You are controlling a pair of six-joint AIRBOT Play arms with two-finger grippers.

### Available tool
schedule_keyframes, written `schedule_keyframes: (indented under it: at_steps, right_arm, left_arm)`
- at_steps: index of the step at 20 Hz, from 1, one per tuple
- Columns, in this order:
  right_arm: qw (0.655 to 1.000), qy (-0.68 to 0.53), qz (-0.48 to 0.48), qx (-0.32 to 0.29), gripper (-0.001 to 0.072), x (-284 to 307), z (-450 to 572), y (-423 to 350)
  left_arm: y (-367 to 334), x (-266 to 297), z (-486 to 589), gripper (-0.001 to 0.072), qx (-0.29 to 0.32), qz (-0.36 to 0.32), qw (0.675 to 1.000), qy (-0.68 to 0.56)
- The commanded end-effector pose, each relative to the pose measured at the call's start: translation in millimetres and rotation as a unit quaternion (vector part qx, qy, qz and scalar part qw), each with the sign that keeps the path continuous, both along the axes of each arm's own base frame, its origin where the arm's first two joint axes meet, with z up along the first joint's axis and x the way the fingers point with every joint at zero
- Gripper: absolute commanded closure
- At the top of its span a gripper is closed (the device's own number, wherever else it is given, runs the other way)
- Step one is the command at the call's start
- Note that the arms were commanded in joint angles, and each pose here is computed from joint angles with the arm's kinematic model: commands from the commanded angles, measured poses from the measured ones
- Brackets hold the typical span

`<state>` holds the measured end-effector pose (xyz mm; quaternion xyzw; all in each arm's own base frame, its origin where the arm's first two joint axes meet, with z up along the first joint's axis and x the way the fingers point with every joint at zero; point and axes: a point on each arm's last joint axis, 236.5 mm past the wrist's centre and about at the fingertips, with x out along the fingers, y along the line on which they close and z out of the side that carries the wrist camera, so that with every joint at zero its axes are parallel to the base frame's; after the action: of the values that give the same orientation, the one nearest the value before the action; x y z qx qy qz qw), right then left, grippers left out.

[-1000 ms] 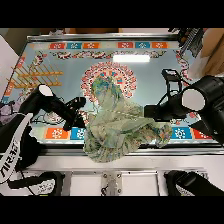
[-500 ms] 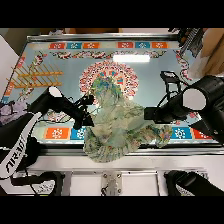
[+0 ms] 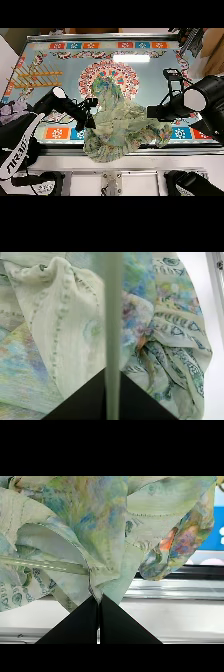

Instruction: Fold the clothes and pants, and hang the long-sleeved shirts on hangers.

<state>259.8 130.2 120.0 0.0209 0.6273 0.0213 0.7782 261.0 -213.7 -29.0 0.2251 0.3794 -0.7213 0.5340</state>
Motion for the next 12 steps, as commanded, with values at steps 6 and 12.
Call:
schedule_keyframes:
  at_steps: [6,12]
  right_arm:
    - [0.998,-0.05,0.021,0.017,0.0702,22,7,11]
    - [0.992,-0.08,0.068,0.071,0.0702,24,16,53]
  left_arm:
    - [0,-1,0,0.0697,-0.001,-0.007,1.0,-0.003]
    - [0,-1,0,0.0697,-0.001,-0.006,1.0,-0.003]
